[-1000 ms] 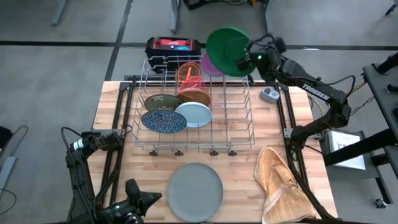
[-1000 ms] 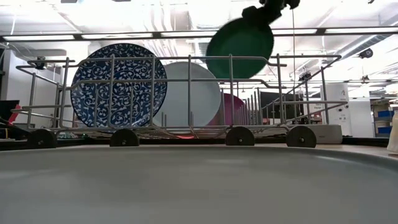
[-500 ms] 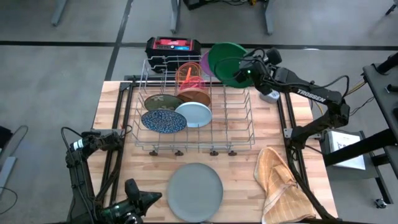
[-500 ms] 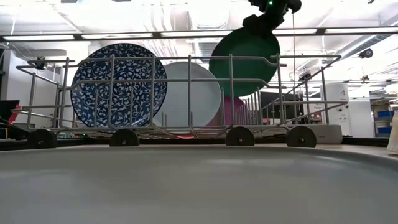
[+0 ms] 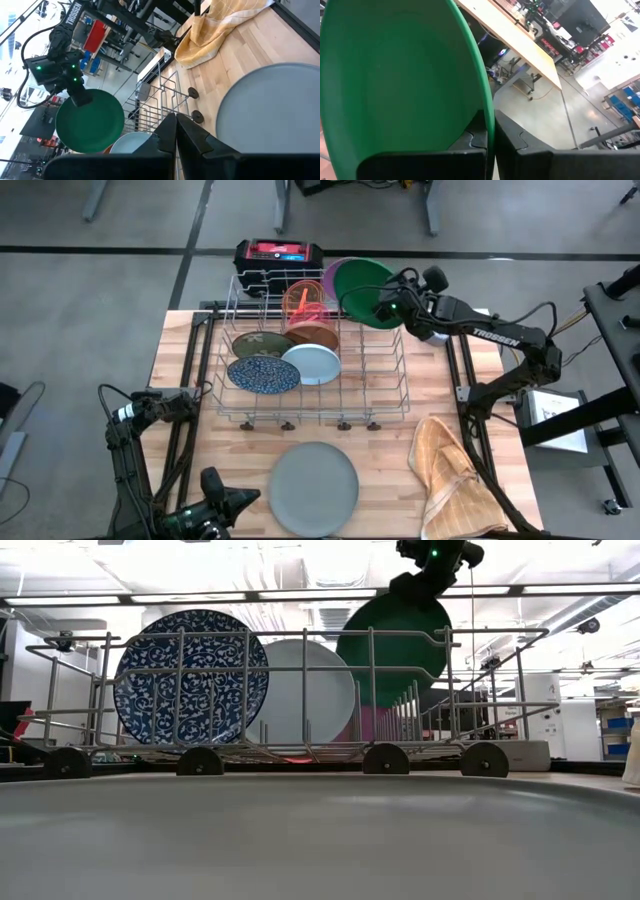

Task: Sort dishes
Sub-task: Put the green plate into the dish rack

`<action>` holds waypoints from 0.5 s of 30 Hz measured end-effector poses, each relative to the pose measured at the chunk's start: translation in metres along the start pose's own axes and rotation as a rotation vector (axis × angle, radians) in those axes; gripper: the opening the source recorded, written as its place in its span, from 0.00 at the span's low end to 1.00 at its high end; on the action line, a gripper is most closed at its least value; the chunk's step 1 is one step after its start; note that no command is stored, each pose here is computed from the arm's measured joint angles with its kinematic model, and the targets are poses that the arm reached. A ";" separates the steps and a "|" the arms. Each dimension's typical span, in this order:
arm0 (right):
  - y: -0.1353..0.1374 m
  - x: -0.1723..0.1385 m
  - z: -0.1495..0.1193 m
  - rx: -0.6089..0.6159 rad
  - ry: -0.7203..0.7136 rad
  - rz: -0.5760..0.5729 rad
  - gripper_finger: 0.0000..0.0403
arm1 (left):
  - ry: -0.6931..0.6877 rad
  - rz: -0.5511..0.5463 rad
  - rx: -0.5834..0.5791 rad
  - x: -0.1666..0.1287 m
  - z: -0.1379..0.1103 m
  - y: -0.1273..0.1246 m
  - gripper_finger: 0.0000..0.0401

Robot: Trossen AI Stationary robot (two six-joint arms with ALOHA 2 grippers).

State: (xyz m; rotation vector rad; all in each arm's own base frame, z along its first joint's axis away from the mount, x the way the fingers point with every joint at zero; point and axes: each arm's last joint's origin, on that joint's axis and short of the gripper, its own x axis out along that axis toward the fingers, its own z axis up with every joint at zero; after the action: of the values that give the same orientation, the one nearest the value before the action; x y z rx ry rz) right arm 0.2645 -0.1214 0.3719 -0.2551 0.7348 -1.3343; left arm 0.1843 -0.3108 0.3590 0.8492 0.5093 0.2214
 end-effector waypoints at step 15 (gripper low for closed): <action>0.009 0.003 -0.009 -0.042 0.015 0.005 0.00 | 0.000 -0.001 -0.008 0.000 0.000 0.000 0.00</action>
State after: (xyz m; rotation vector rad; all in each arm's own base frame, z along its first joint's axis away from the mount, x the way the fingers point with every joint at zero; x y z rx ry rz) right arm 0.2656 -0.1198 0.3590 -0.2769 0.7767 -1.3183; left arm 0.1843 -0.3109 0.3589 0.8413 0.5088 0.2230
